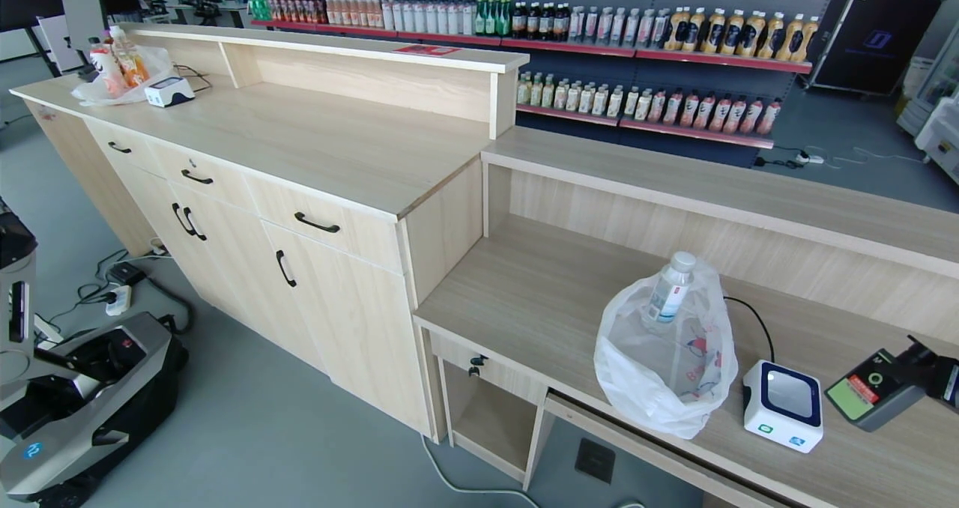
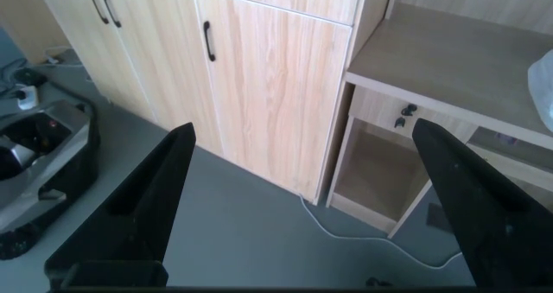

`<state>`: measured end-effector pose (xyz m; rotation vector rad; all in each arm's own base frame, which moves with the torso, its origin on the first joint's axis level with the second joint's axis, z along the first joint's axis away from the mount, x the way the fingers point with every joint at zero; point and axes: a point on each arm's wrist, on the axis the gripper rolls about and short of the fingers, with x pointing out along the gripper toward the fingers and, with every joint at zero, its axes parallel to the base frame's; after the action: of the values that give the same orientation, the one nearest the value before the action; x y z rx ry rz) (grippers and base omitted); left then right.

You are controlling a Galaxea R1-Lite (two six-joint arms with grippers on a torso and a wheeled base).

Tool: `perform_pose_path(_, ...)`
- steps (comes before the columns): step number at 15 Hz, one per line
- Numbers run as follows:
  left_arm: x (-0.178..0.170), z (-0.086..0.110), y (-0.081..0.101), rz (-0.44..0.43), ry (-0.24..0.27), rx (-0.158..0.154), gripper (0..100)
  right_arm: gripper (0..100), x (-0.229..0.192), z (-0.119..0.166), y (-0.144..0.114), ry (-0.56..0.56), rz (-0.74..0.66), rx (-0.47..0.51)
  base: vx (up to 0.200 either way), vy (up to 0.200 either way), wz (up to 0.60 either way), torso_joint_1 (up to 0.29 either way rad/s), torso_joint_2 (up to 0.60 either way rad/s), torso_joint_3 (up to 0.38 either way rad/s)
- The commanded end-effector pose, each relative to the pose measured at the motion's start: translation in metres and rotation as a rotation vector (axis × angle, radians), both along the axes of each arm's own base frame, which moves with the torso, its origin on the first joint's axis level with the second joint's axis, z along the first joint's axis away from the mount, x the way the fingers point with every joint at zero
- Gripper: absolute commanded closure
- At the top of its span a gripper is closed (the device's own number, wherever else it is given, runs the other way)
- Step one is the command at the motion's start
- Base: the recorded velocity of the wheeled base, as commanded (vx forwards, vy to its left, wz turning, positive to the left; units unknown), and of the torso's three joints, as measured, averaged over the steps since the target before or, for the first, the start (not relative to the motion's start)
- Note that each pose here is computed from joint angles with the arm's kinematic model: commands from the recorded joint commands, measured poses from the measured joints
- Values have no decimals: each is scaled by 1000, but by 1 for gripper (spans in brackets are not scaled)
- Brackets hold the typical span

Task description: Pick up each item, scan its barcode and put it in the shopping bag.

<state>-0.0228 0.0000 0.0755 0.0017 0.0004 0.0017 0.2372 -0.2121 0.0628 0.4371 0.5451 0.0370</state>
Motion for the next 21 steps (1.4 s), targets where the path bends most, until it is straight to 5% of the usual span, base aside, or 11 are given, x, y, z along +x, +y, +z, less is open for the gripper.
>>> perform_pose_path(1,0,0,0,0,0,0,0,100,0,0,1,1,1,2,0,0,0,0,0,0)
perform_pose_path(21,0,0,0,0,0,0,0,100,6,-9,0,-22,9,-12,0,0,0,0,0,0)
